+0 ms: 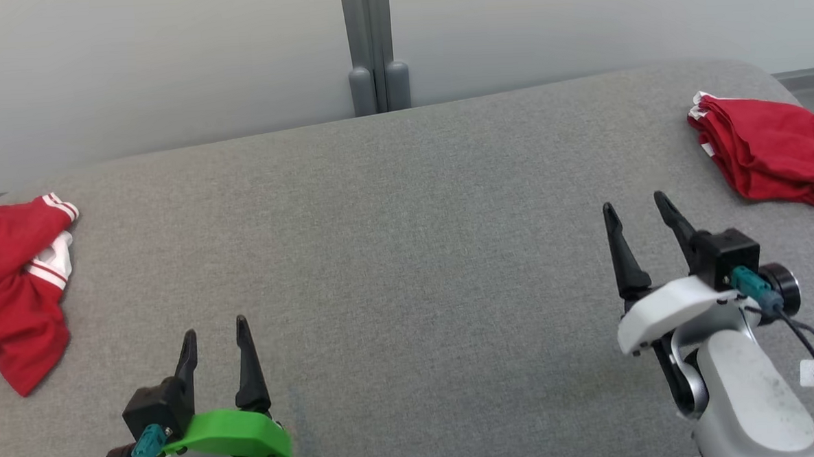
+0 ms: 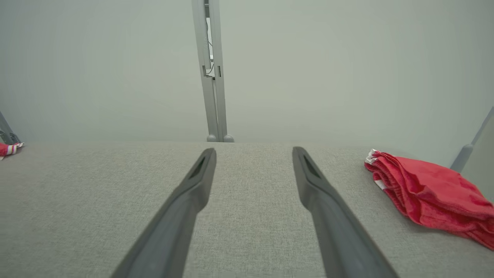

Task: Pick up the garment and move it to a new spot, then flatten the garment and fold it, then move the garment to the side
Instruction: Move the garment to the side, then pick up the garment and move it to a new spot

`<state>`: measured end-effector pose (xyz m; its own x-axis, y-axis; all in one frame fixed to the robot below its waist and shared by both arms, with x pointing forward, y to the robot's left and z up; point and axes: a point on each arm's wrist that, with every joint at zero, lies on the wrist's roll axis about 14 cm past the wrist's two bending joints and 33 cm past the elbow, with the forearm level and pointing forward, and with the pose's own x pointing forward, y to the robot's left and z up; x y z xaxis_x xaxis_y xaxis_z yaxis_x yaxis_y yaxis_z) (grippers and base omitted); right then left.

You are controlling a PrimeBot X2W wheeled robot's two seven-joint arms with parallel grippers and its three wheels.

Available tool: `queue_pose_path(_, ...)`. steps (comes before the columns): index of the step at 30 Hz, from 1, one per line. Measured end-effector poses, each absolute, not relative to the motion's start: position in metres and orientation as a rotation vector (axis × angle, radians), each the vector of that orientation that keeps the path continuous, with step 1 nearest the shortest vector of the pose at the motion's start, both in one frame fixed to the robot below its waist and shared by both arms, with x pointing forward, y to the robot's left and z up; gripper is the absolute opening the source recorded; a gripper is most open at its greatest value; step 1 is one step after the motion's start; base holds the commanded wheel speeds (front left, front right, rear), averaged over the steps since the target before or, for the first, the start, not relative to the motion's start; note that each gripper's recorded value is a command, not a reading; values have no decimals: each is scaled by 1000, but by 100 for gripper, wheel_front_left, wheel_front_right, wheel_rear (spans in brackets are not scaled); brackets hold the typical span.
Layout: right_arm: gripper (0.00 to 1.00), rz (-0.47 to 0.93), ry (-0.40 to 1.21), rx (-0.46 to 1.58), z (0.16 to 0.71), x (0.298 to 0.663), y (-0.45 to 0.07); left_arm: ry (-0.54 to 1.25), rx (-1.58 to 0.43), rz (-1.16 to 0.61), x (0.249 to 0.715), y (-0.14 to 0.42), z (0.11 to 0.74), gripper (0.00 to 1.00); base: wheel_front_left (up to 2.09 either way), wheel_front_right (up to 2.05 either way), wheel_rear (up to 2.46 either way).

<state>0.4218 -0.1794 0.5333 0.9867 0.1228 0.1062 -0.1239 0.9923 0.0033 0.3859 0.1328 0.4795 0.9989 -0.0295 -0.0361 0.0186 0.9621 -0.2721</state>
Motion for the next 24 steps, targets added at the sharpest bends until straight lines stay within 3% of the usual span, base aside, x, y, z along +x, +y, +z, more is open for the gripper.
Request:
queue_pose_path(9, 100, 113, -95, 49, 517, 378, -165, 32, -259, -22, 364, 135, 480, 100, 0, 0, 0)
queue_pose_path(24, 100, 147, -85, 98, 519, 374, -152, 40, -268, -44, 361, 128, 478, 100, 0, 0, 0)
